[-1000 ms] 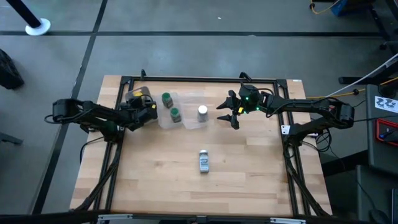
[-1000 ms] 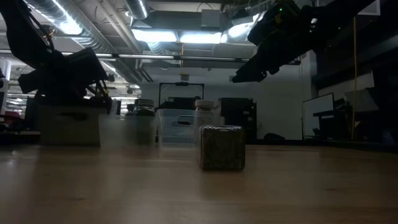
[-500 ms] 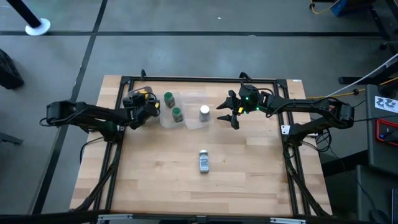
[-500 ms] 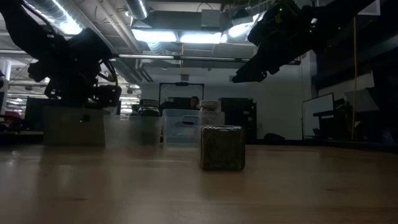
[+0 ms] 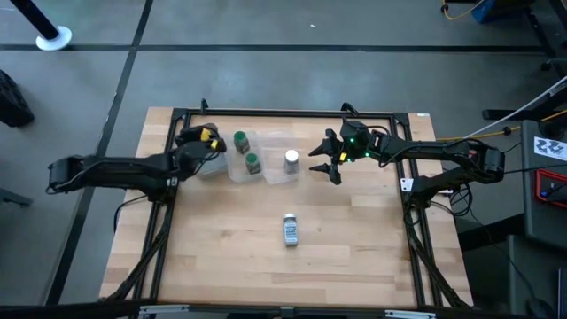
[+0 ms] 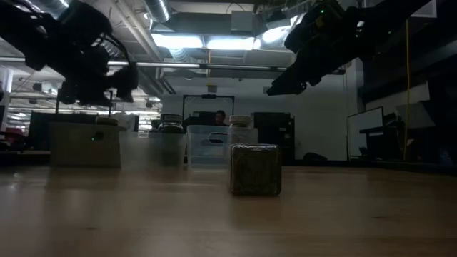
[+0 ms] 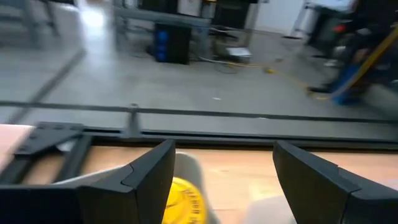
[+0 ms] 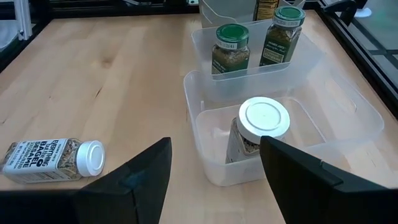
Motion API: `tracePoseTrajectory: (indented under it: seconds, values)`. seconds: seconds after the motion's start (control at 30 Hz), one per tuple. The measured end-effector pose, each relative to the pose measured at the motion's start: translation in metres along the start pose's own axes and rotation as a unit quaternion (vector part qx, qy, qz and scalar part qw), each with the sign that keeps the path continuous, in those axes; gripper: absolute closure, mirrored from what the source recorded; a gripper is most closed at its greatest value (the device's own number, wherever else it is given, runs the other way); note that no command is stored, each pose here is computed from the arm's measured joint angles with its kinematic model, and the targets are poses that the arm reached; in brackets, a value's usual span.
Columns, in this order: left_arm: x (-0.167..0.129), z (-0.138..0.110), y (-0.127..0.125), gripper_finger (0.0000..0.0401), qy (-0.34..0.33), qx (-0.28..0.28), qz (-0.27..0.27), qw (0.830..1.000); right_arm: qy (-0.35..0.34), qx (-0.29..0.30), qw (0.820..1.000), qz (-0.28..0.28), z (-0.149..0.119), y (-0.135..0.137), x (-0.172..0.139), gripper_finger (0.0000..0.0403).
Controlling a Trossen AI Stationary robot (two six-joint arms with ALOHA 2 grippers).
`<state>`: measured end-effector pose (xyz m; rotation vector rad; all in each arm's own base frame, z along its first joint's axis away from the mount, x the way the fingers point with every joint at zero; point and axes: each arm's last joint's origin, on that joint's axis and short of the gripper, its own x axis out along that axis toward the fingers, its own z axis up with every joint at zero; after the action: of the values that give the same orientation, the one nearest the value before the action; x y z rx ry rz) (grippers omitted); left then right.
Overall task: Sort spices by type
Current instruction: Put the white seasoning bottle into the right transparent bin
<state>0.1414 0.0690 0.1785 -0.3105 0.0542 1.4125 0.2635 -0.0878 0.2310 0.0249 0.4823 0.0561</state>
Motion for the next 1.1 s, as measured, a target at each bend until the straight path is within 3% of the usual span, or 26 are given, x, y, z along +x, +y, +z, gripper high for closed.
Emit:
tracePoseTrajectory:
  seconds: [0.23, 0.4, 0.63, 1.1]
  values:
    - [-0.012, 0.017, 0.003, 0.0146, 0.004, -0.041, -0.083, 0.996, -0.015, -0.027, 0.997, 0.07, 0.001, 0.005, 0.0, 0.0157]
    - [-0.028, 0.023, 0.002, 0.0146, -0.005, 0.037, -0.163, 0.986, -0.024, -0.094, 0.99, 0.101, 0.005, 0.023, 0.005, 0.0157]
    - [-0.048, 0.008, 0.001, 0.0146, 0.016, 0.131, -0.311, 0.941, -0.041, -0.239, 0.962, 0.124, 0.011, 0.065, 0.015, 0.0157]
    - [-0.059, -0.024, 0.025, 0.0146, 0.012, 0.108, -0.378, 0.919, -0.008, -0.263, 0.946, 0.187, 0.045, 0.111, 0.018, 0.0157]
